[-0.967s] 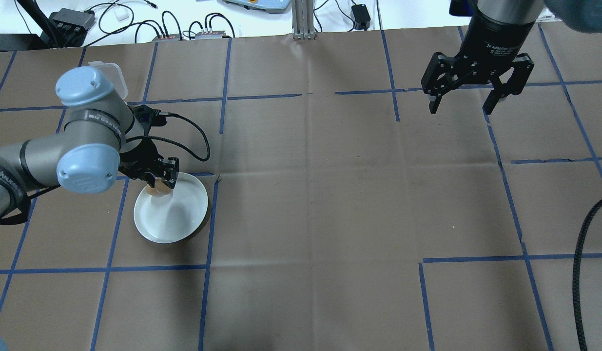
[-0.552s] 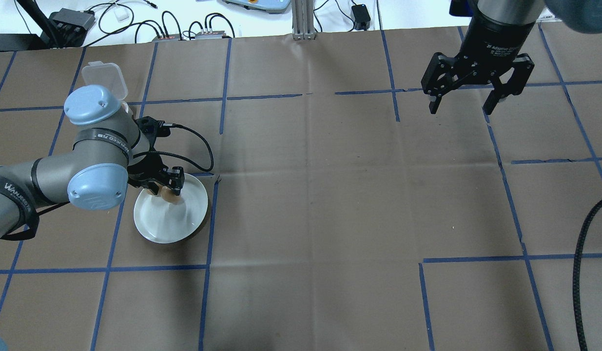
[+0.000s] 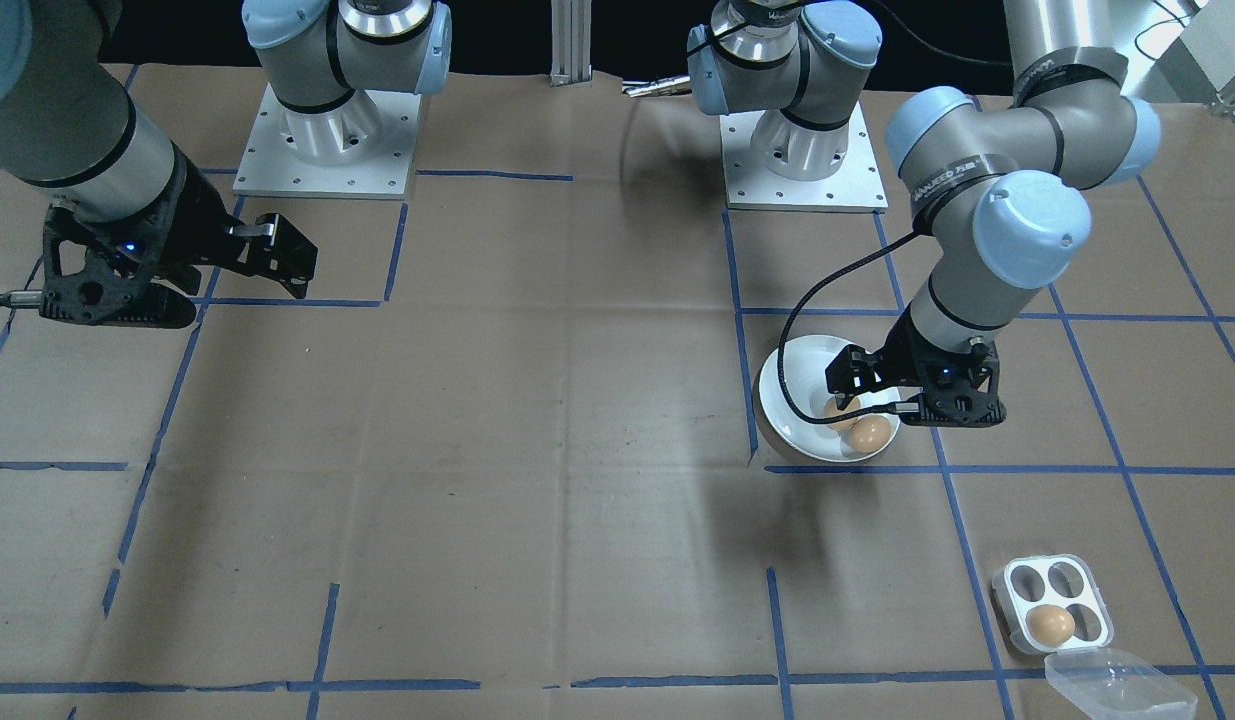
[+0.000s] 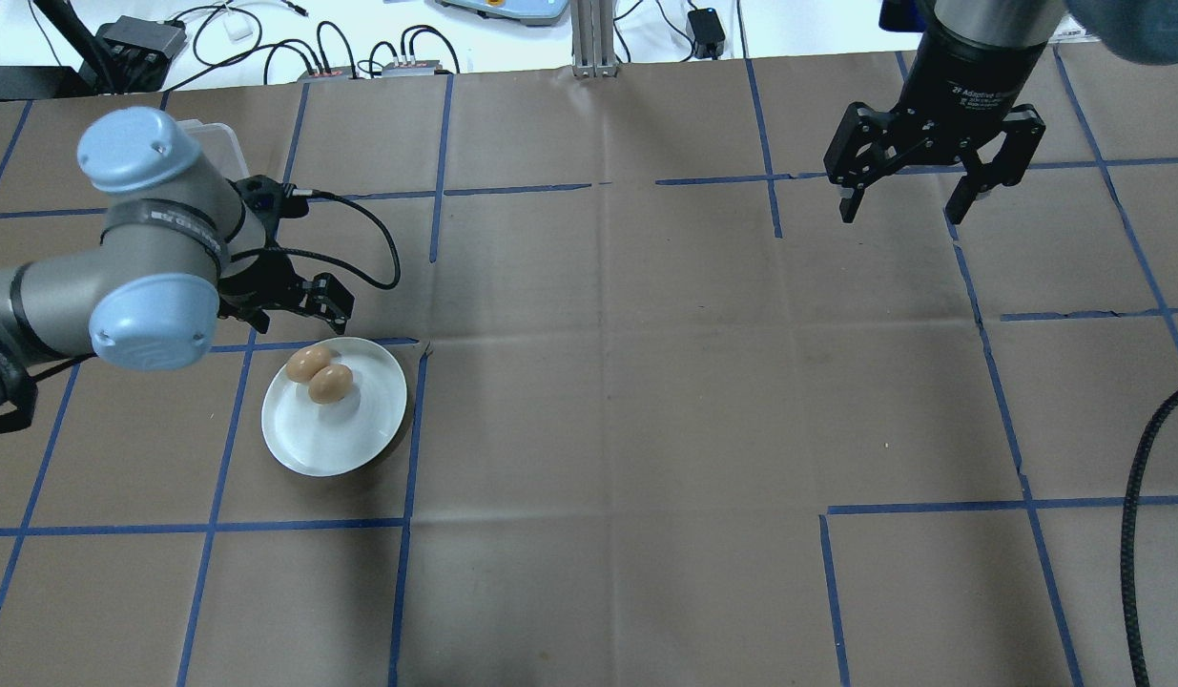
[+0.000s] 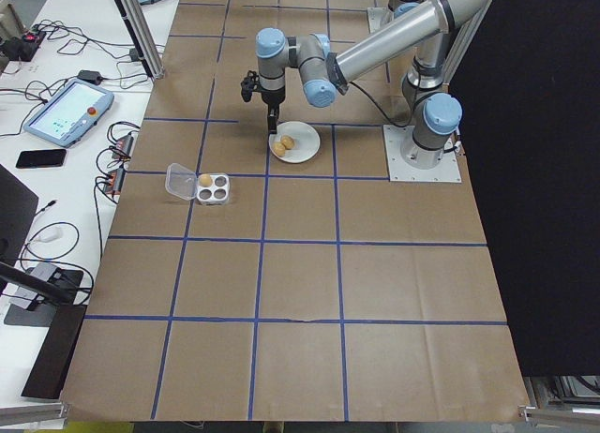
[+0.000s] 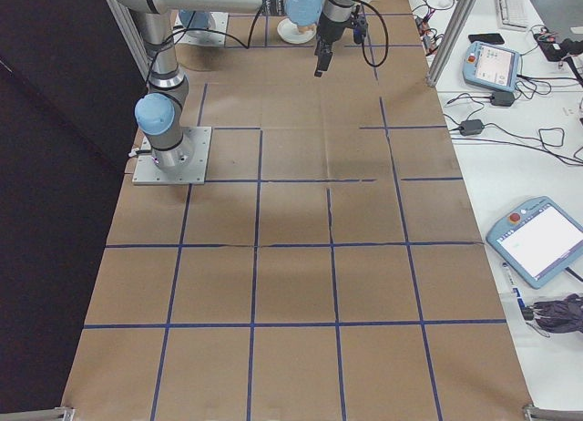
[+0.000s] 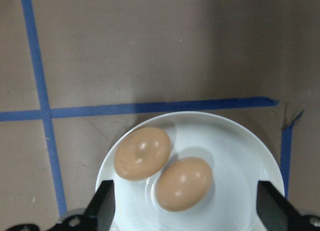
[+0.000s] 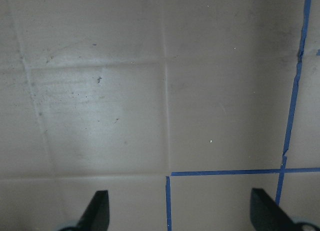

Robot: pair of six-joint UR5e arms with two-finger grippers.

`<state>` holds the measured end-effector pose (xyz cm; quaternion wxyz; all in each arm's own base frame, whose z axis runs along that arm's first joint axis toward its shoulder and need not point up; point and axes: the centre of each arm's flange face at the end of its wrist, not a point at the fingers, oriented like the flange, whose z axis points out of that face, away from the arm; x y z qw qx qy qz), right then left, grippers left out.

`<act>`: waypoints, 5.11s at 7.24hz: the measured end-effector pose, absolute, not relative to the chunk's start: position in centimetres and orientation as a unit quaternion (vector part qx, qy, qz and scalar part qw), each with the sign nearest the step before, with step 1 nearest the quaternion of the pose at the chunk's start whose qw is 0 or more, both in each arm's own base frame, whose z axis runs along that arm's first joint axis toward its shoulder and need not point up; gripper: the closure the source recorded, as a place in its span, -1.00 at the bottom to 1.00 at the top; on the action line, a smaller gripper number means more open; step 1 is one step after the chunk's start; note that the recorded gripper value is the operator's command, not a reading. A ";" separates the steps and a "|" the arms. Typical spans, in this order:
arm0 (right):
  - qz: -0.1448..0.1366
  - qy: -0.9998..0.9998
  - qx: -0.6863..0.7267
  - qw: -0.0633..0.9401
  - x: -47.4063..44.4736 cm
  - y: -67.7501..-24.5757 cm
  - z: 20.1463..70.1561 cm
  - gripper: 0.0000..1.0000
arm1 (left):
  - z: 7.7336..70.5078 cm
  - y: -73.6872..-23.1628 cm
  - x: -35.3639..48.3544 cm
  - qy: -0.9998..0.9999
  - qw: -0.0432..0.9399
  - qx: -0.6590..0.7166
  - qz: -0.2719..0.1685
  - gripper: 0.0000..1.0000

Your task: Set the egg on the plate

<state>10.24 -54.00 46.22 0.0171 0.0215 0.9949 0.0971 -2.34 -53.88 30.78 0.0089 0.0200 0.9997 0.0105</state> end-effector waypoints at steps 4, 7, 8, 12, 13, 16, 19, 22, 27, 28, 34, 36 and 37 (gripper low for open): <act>0.097 0.995 0.022 0.017 10.2 -54.0 46.2 -1.00 | 37.8 -60.6 1.7 0.999 0.009 -0.043 0.005 -1.00; 0.097 0.995 0.022 0.017 10.2 -54.0 46.2 -1.00 | 36.7 -69.6 11.8 0.997 0.014 -0.073 -0.020 -0.99; 0.097 0.995 0.022 0.017 10.2 -54.0 46.2 -1.00 | 34.8 -72.3 13.6 0.997 0.013 -0.071 -0.019 -0.99; 0.097 0.995 0.022 0.017 10.2 -54.0 46.2 -1.00 | 25.7 -75.6 15.4 0.999 0.000 -0.048 0.021 -0.96; 0.097 0.995 0.022 0.017 10.2 -54.0 46.2 -1.00 | 24.3 -75.6 15.5 0.999 -0.002 -0.041 0.028 -0.92; 0.097 0.995 0.022 0.017 10.2 -54.0 46.2 -1.00 | 21.2 -76.5 15.9 0.999 0.001 -0.037 0.018 -0.69; 0.097 0.995 0.021 0.017 10.2 -54.0 46.2 -1.00 | 20.6 -76.5 15.6 0.999 -0.004 -0.036 0.016 -0.58; 0.097 0.995 0.022 0.017 10.2 -54.0 46.2 -1.00 | 21.1 -76.2 15.5 0.999 -0.006 -0.036 0.016 -0.27; 0.097 0.995 0.022 0.017 10.2 -54.0 46.2 -1.00 | 21.1 -76.1 15.6 0.999 -0.006 -0.037 0.017 0.51; 0.098 0.995 0.022 0.017 10.2 -54.0 46.2 -1.00 | 21.1 -76.1 15.6 0.999 -0.006 -0.037 0.017 0.61; 0.097 0.995 0.022 0.017 10.2 -54.0 46.2 -1.00 | 30.0 -73.7 14.6 0.999 0.002 -0.036 0.013 0.75; 0.097 0.995 0.022 0.017 10.2 -54.0 46.2 -1.00 | 34.1 -69.9 12.2 0.998 -0.008 -0.052 0.033 0.75; 0.097 0.995 0.022 0.017 10.2 -54.0 46.2 -1.00 | 34.7 -67.2 10.2 0.997 -0.012 -0.069 0.046 0.75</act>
